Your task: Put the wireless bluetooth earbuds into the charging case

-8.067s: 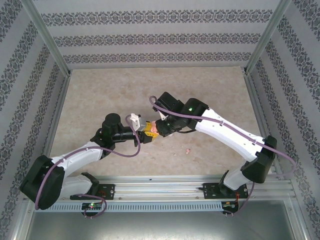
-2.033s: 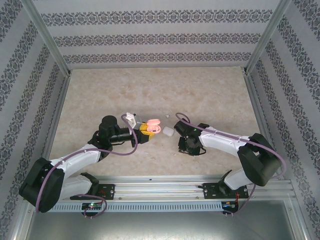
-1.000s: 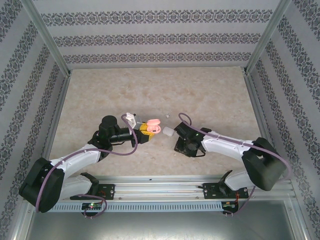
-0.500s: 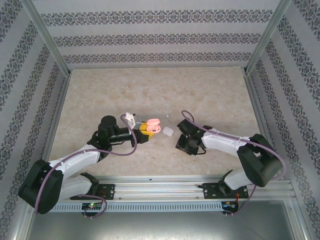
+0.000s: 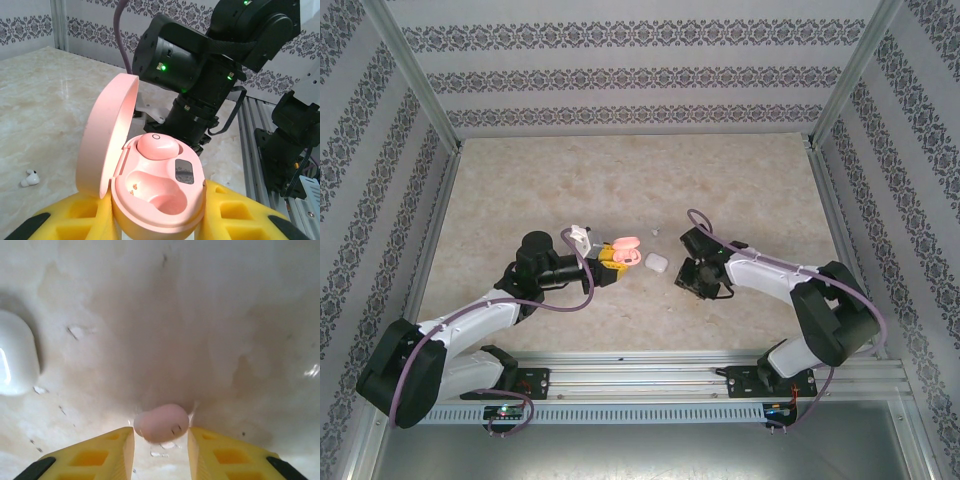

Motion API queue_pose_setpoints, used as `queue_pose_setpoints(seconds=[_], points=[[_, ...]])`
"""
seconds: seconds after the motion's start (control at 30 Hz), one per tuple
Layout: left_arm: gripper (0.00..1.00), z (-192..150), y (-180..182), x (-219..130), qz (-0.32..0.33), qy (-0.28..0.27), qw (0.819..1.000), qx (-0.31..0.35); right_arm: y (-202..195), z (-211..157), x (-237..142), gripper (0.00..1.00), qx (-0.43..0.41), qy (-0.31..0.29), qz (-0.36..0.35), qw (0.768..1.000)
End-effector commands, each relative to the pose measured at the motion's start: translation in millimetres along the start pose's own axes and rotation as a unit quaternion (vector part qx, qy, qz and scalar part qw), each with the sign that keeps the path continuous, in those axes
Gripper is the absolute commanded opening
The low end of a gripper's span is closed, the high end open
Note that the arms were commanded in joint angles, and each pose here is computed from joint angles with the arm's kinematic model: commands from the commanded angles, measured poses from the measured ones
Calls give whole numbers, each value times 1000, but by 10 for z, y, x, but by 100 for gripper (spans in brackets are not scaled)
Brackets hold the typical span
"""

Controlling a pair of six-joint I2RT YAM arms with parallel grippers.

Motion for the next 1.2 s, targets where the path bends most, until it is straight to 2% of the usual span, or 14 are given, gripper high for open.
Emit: queue_pose_setpoints(seconds=[0.0,0.5,0.97,1.17], points=[[14,53,-10,-36,1,-9,1000,18,31,121,-30,33,-13,-13,-3,1000],[14,39,5,-27,3,-7,1000,17,60,227,-168,34,3,-29,10,1000],[14,33,2,-33,3,-7,1000,18,72,254,-17,33,24,-3,5,1000],[14,33,4,-33,4,-7,1000,18,89,230,-87,35,25,-8,6,1000]])
Point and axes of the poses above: each hand's point on the last joint's axis, 136 mm out from that joint toward the fingers, its own x axis out along the fingers, its own y axis along the line the jaws close on, z = x × y, the point moved 1 cm from there along -x, back along the fingers, and after that the axes turned 9 degrees about -x, right-handed, at the moved point
